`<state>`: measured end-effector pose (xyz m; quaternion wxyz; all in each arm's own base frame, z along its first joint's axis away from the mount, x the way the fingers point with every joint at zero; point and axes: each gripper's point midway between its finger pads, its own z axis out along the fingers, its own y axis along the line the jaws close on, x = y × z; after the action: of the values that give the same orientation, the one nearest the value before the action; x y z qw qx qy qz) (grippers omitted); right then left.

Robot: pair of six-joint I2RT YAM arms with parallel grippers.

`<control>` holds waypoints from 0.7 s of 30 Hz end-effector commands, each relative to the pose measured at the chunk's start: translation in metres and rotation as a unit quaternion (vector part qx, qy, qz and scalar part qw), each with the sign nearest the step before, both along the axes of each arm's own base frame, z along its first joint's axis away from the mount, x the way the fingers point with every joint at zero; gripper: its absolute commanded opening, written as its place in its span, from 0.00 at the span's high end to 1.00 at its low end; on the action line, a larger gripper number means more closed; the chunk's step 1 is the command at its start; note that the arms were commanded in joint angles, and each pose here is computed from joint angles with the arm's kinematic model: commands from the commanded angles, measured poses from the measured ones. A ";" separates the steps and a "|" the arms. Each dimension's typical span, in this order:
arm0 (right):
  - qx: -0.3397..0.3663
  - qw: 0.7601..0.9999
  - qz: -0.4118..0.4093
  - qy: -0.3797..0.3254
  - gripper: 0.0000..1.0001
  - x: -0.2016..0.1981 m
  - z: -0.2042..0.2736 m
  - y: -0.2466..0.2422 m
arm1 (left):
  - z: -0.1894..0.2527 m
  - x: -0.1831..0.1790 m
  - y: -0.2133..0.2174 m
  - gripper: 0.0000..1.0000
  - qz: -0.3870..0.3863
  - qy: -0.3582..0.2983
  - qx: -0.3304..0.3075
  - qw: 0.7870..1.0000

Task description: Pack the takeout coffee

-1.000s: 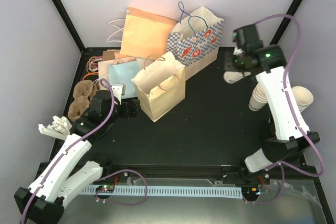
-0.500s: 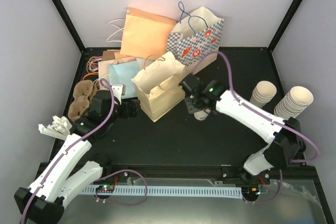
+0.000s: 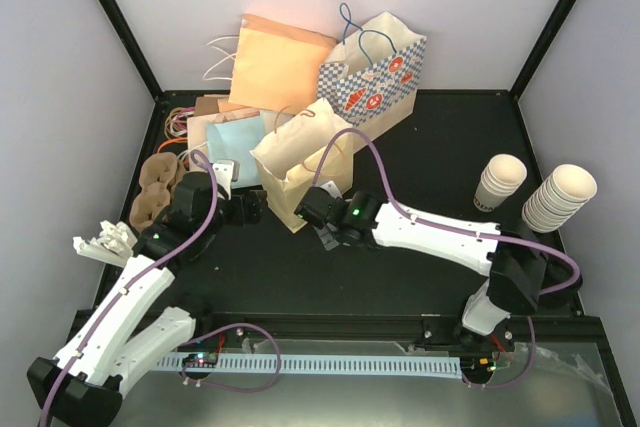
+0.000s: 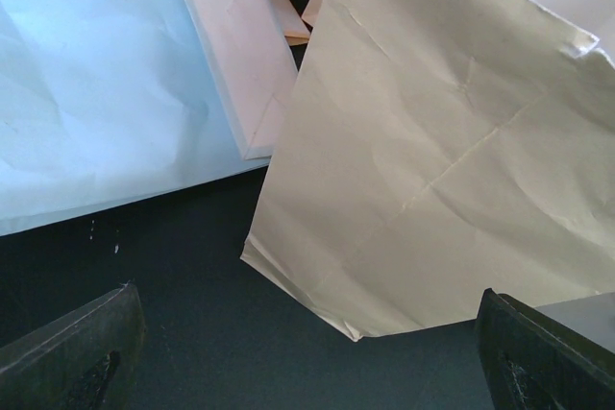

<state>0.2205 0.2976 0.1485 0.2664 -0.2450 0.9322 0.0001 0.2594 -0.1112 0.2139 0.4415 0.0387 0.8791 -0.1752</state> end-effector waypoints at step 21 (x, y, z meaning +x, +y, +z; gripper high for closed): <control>-0.001 0.999 -0.008 -0.039 0.72 0.002 0.019 0.012 | 0.000 -0.002 0.000 0.03 -0.003 -0.001 -0.002 1.000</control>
<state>0.2121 0.3094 0.1291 0.2538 -0.2632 0.9305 -0.0196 0.2593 -0.1114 0.2137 0.4411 0.0391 0.8792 -0.1758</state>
